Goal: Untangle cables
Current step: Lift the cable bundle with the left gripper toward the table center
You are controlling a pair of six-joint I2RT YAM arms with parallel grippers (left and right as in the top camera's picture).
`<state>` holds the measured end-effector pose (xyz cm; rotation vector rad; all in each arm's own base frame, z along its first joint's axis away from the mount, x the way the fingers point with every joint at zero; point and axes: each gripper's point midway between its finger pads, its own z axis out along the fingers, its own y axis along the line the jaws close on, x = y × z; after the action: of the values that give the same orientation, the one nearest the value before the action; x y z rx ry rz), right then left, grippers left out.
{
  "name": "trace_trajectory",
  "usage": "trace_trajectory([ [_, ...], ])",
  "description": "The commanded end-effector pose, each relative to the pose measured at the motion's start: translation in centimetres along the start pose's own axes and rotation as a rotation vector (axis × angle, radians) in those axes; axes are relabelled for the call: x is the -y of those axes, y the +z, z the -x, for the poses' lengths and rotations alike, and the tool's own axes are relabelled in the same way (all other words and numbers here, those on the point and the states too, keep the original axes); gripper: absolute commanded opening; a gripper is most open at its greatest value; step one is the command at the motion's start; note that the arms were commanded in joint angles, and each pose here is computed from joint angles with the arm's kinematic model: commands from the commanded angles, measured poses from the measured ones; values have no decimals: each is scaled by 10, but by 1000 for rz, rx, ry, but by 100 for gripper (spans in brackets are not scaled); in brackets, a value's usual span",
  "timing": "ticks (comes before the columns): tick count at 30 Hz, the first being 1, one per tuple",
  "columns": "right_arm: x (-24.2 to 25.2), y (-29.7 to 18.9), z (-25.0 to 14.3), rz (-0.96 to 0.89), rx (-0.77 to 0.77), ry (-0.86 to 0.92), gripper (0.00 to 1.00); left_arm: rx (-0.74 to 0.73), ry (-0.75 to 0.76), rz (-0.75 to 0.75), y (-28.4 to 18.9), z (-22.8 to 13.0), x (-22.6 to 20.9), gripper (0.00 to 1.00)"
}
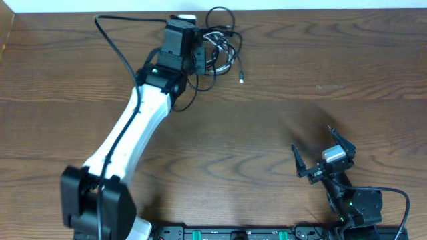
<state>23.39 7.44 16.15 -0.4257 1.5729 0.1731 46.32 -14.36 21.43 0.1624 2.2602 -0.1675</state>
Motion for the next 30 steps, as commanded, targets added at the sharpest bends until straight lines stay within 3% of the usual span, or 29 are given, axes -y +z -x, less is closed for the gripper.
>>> trace_trajectory([
  [1, 3, 0, -2, -17, -6, 8, 99, 31, 181, -211, -26, 9, 36, 7],
  [12, 3, 0, -2, -17, -6, 8, 99, 46, 353, -612, -62, -4, 96, 7],
  [18, -2, -1, 19, 18, 80, 18, 99, 32, 350, -619, -63, -8, 97, 8],
  [24, 3, -12, 75, 33, 253, 210, 99, 36, 381, -647, -67, -11, 112, 7],
  [30, -2, -28, 101, 67, 112, 205, 99, 50, 621, -734, -80, -36, 153, 7],
])
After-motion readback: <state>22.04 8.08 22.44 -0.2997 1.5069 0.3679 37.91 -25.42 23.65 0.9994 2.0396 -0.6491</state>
